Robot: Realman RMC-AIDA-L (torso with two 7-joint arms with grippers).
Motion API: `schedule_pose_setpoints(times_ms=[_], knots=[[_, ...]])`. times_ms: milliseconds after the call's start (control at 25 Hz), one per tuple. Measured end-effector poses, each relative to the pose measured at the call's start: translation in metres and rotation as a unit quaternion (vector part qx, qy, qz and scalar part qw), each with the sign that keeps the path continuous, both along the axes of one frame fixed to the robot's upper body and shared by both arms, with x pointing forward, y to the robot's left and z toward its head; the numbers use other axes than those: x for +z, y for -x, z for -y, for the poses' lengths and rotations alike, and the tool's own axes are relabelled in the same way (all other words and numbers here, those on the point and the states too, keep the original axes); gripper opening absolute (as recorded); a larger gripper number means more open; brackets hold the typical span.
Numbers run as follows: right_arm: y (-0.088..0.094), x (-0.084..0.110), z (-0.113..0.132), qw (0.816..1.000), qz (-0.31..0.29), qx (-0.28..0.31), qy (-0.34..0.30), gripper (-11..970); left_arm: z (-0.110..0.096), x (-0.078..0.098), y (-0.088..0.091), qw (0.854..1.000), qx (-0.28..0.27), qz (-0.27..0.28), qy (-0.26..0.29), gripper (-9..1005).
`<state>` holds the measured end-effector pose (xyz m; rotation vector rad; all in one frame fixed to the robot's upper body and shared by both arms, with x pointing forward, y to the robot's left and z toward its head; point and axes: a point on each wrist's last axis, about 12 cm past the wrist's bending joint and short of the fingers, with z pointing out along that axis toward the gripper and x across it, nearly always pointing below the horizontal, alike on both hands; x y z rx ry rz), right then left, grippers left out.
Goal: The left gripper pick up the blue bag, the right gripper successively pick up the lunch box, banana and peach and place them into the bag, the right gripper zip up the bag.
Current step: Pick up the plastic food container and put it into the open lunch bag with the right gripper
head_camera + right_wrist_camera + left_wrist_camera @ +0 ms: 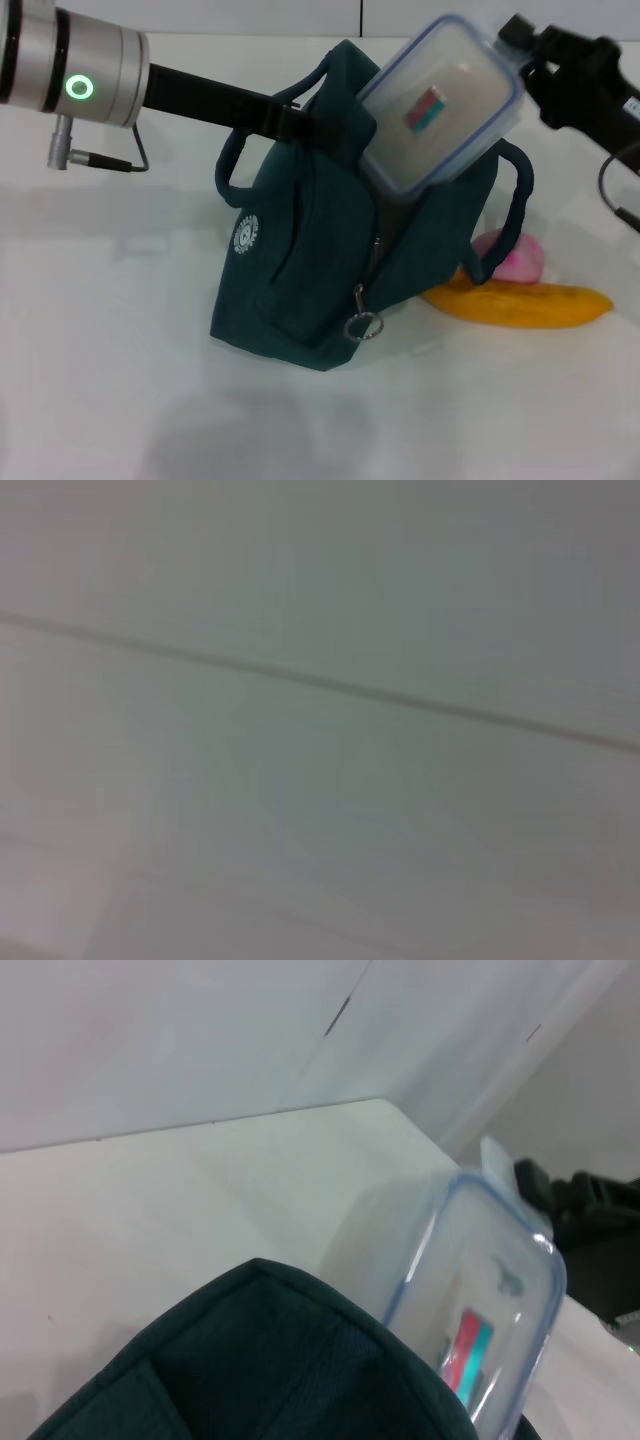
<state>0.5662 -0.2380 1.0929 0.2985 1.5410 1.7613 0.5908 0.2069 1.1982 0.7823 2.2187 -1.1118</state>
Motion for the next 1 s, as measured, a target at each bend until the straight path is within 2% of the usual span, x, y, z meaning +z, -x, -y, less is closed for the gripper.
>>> schedule_pose_setpoints(times_ms=[200,400,600,760,1000], knots=[[-0.006,0.005,-0.020,0.995,0.035,0.059,0.068,112,0.002,0.002,-0.001,1.000,-0.004,0.003,0.001,55],[-0.009,0.009,-0.027,0.992,0.063,0.072,0.084,113,0.004,0.002,-0.001,1.000,-0.006,0.005,0.000,55],[-0.008,0.002,-0.028,0.989,0.055,0.080,0.115,114,0.002,0.001,0.000,1.000,-0.005,0.004,0.001,55],[-0.009,0.001,-0.035,0.980,0.062,0.106,0.154,115,0.001,0.000,0.000,1.000,-0.004,0.003,0.001,55],[-0.013,0.011,-0.046,0.957,0.125,0.153,0.213,117,0.001,0.000,0.001,1.000,-0.006,0.001,0.001,55]])
